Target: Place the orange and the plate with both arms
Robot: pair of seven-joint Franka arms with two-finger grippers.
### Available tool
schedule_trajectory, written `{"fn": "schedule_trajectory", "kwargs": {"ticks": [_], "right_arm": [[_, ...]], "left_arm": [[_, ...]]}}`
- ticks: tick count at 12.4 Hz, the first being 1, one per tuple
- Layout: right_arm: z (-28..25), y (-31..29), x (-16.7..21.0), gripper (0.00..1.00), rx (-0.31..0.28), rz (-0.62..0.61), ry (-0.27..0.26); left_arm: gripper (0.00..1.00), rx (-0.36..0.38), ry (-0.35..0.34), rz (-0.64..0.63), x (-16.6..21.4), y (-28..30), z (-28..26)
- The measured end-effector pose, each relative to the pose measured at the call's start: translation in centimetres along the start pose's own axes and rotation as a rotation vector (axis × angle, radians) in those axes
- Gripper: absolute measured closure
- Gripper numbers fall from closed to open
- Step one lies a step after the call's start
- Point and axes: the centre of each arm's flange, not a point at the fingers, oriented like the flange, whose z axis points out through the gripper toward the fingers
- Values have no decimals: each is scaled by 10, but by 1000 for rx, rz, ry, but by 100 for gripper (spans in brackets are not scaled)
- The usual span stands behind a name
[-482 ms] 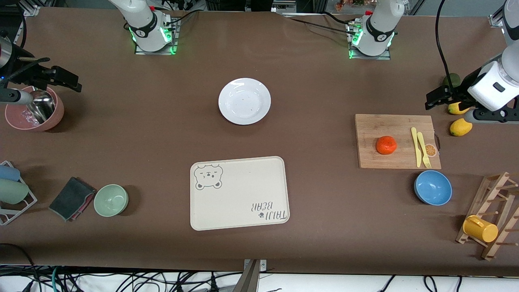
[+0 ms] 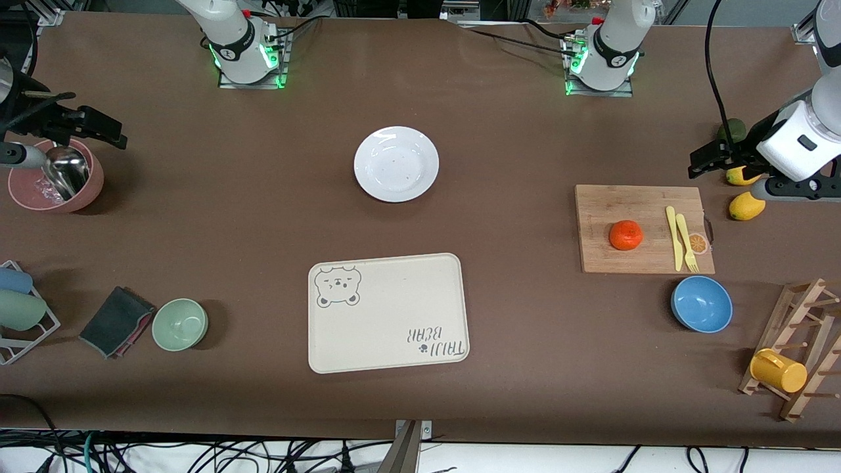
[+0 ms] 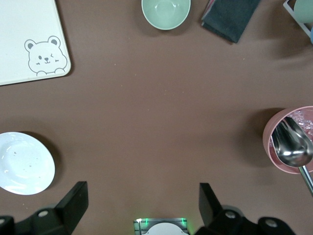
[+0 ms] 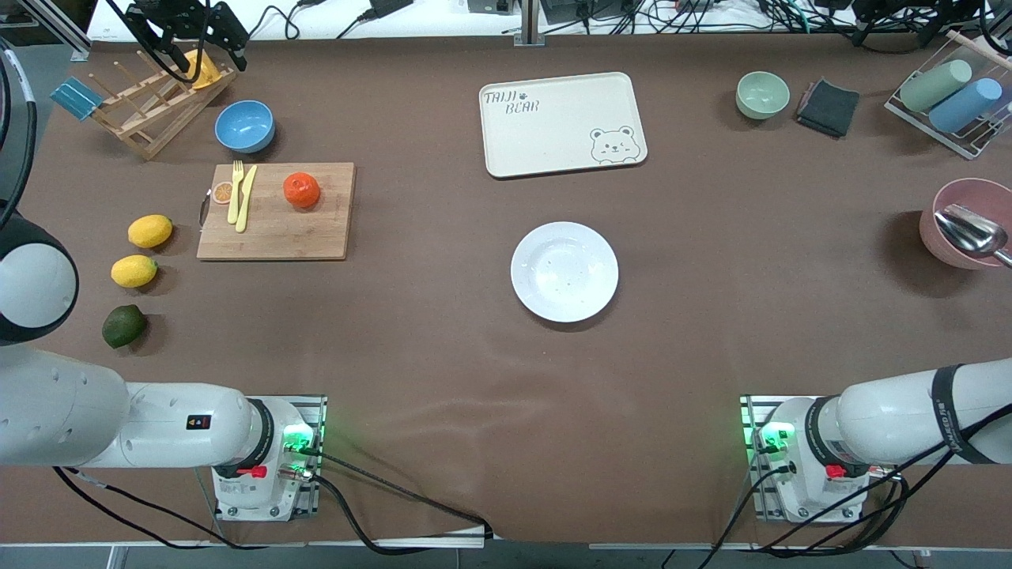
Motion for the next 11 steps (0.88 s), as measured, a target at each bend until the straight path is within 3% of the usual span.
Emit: {"fn": "schedule_trajectory", "kwargs": {"ticks": [3,11], "right_arm": [[3,4,2,0,-40,3,-13],[10,4,8,0,-43,3,-24]], "left_arm": [[0,0,0,0,0,0,0],[0,0,-1,0,0,0,0]]}}
